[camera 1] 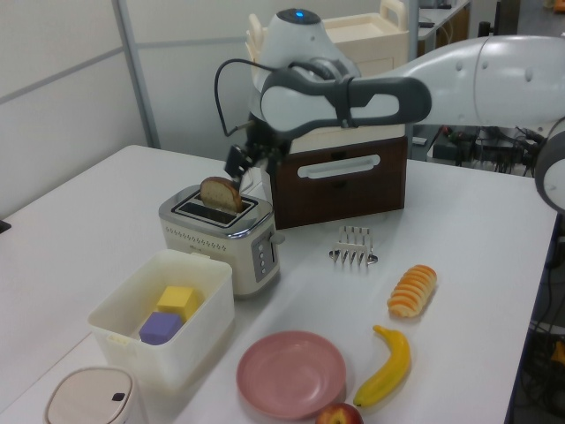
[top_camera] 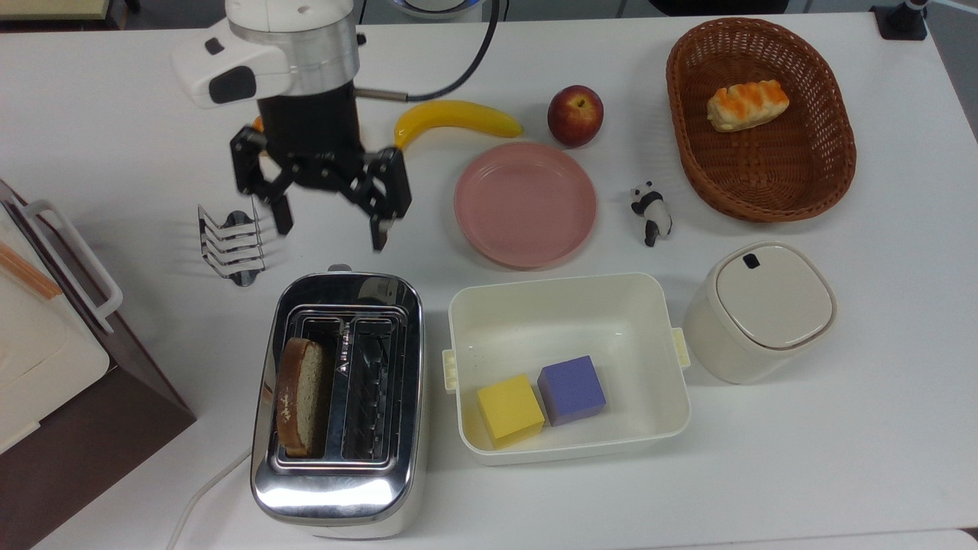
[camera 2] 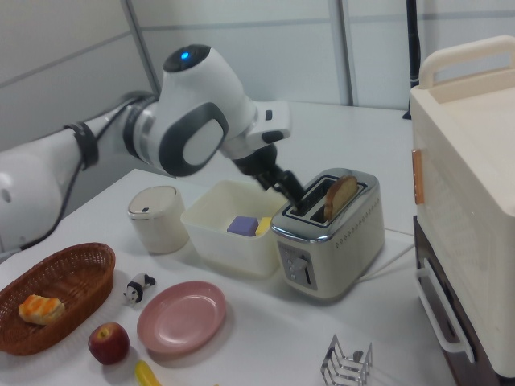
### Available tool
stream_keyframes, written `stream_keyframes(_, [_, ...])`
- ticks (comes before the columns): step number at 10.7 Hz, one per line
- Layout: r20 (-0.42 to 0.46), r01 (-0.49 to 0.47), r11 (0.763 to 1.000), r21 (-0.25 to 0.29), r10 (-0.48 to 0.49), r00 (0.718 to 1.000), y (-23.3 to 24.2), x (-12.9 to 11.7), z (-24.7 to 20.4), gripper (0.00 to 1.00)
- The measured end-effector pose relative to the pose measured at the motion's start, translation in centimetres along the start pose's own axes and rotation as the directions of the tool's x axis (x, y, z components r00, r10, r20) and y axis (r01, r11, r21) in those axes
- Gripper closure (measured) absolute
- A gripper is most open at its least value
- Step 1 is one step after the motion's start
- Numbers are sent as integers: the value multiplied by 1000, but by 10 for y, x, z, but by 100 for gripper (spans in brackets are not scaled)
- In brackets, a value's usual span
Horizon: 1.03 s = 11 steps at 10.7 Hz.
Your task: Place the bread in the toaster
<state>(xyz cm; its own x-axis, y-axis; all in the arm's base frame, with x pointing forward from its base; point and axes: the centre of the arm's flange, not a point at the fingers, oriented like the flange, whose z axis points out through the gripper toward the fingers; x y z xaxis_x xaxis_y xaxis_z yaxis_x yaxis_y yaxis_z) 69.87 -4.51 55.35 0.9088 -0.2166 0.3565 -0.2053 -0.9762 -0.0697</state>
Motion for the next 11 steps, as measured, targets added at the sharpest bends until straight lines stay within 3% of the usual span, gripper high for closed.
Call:
stream_keyframes(2, [191, 34, 999, -35, -26, 981, -5, -28, -23, 0])
stream_keyframes(4, [302, 63, 997, -35, -49, 952, -15, -54, -51, 0])
stream_keyframes(8, [355, 158, 987, 20, -155, 922, -30, -96, -68, 0])
stream_keyframes(11, [364, 162, 986, 23, -160, 918, -21, -102, -68, 0])
